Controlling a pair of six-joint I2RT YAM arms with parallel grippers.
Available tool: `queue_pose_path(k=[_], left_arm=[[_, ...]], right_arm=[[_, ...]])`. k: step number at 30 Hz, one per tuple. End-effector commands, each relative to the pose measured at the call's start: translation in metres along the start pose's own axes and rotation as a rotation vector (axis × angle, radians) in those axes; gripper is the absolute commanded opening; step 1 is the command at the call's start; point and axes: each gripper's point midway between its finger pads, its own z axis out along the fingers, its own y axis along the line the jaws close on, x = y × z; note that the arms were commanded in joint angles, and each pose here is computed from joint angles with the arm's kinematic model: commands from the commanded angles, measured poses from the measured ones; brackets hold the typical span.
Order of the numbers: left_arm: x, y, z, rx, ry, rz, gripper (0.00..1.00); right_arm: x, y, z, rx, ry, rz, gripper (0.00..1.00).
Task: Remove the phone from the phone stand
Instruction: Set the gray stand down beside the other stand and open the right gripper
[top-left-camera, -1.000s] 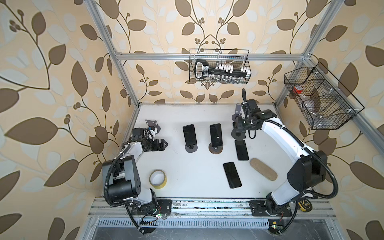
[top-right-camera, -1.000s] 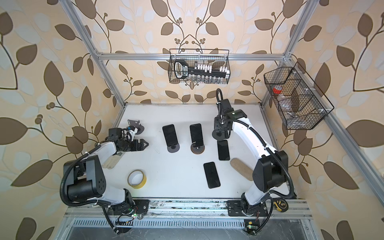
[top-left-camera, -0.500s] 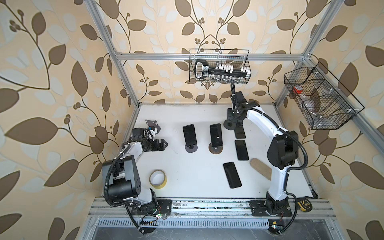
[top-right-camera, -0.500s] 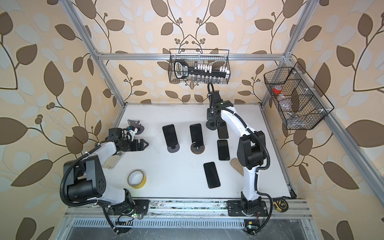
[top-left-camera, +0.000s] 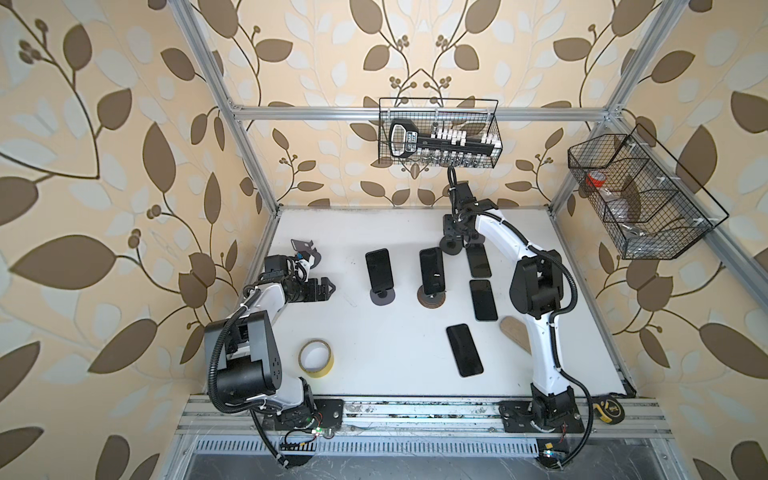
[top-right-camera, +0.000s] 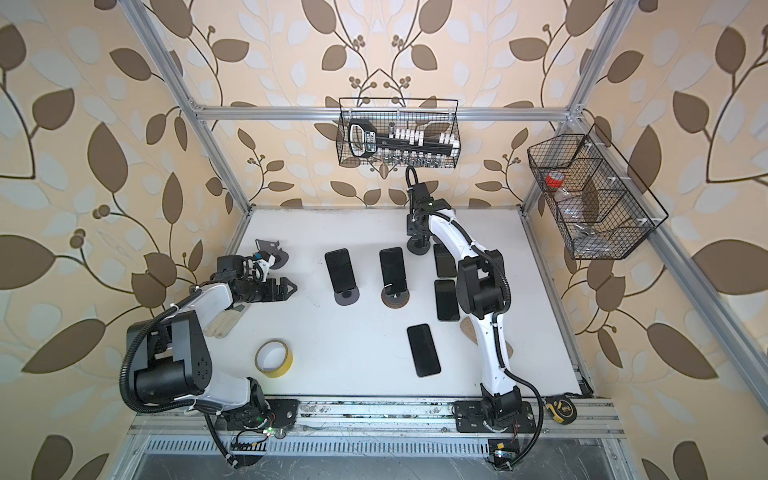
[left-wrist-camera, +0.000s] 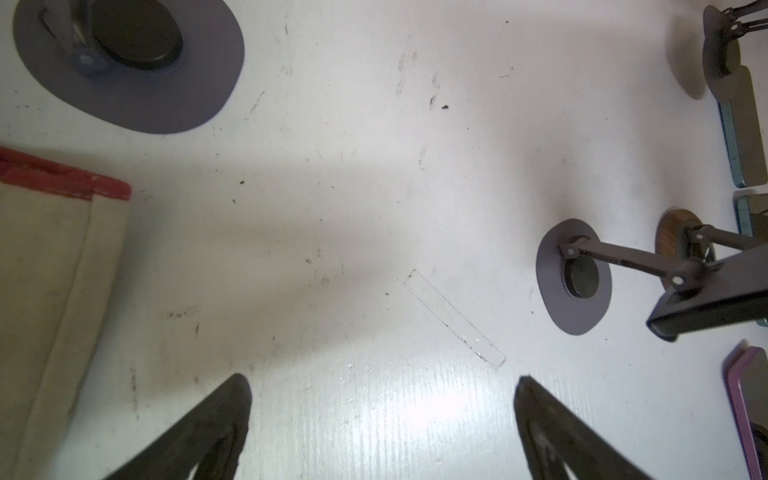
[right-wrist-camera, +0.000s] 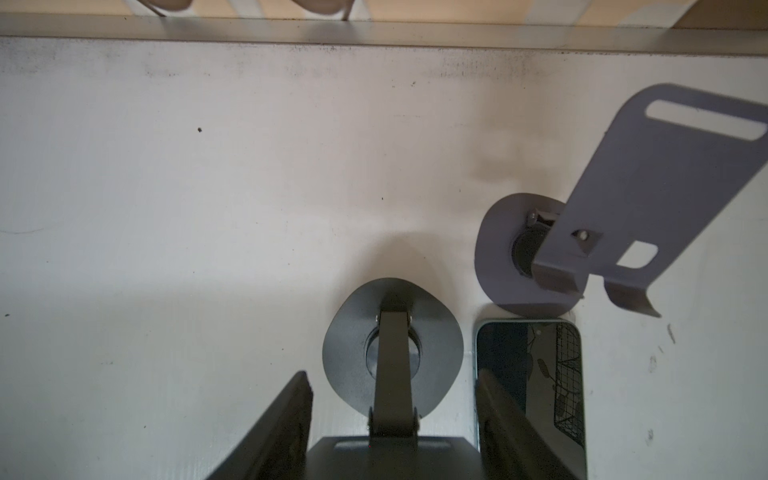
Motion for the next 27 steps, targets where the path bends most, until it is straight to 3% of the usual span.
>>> queue_pose_path(k=[1,19,27], left_arm=[[-0.011,0.001,-0.006,-0.004,-0.019,0.001,0.99],[-0.009,0.001,-0.004,0.002,-0.007,-0.010,0.99],[-0.009,0.001,-0.004,0.003,-0.005,-0.009,0.99]], right_arm=[[-0.018,-0.002,0.000,-0.002,-0.037,-0.015,0.54],[-0.016,-0.008,0.043,-0.017,-0.011,-0.022,0.54],[-0.025,-0.007,0.028,-0.038,-0.031,-0.028,0.68]])
